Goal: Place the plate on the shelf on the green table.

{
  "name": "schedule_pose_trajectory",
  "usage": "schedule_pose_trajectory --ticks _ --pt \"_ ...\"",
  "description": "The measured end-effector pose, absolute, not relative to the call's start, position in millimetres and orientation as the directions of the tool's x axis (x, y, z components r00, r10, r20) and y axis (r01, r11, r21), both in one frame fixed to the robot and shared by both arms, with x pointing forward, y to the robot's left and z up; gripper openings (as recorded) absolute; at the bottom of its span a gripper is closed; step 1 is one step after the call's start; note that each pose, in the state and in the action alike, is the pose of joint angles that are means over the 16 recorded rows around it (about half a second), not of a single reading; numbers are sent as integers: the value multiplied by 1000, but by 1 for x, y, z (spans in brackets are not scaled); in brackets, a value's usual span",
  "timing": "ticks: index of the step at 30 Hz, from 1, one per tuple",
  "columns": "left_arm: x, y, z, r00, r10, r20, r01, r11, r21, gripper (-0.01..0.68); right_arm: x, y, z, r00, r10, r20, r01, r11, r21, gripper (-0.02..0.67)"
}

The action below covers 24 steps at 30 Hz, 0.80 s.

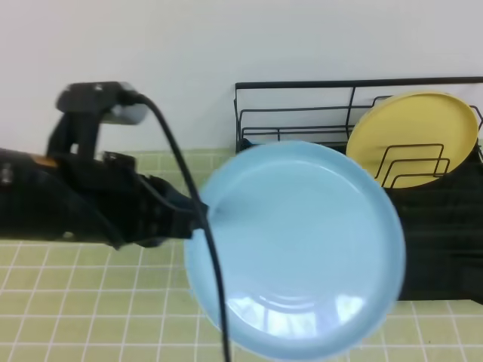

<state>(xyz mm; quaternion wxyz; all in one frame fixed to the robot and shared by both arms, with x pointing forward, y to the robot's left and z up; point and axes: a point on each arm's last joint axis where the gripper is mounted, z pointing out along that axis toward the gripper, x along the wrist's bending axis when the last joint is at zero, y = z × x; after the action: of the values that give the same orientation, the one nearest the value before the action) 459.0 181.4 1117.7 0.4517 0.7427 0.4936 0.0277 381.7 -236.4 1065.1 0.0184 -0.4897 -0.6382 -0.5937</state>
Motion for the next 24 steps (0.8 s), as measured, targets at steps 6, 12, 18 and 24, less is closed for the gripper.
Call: schedule_pose_trajectory --ticks 6,12,18,24 --pt "450 164 1118 549 727 -412 703 -135 698 0 382 -236 1064 -519 590 618 661 -181 728 301" --pt "444 153 1119 572 704 -421 700 -152 698 0 383 -235 1063 -519 585 623 668 -177 723 346" --pt "439 145 1120 591 682 -430 696 -163 699 0 383 -235 1062 -519 590 618 670 -169 723 347" --pt "435 139 1121 614 654 -441 687 -169 707 5 383 -236 1060 -521 608 599 665 -151 732 259"
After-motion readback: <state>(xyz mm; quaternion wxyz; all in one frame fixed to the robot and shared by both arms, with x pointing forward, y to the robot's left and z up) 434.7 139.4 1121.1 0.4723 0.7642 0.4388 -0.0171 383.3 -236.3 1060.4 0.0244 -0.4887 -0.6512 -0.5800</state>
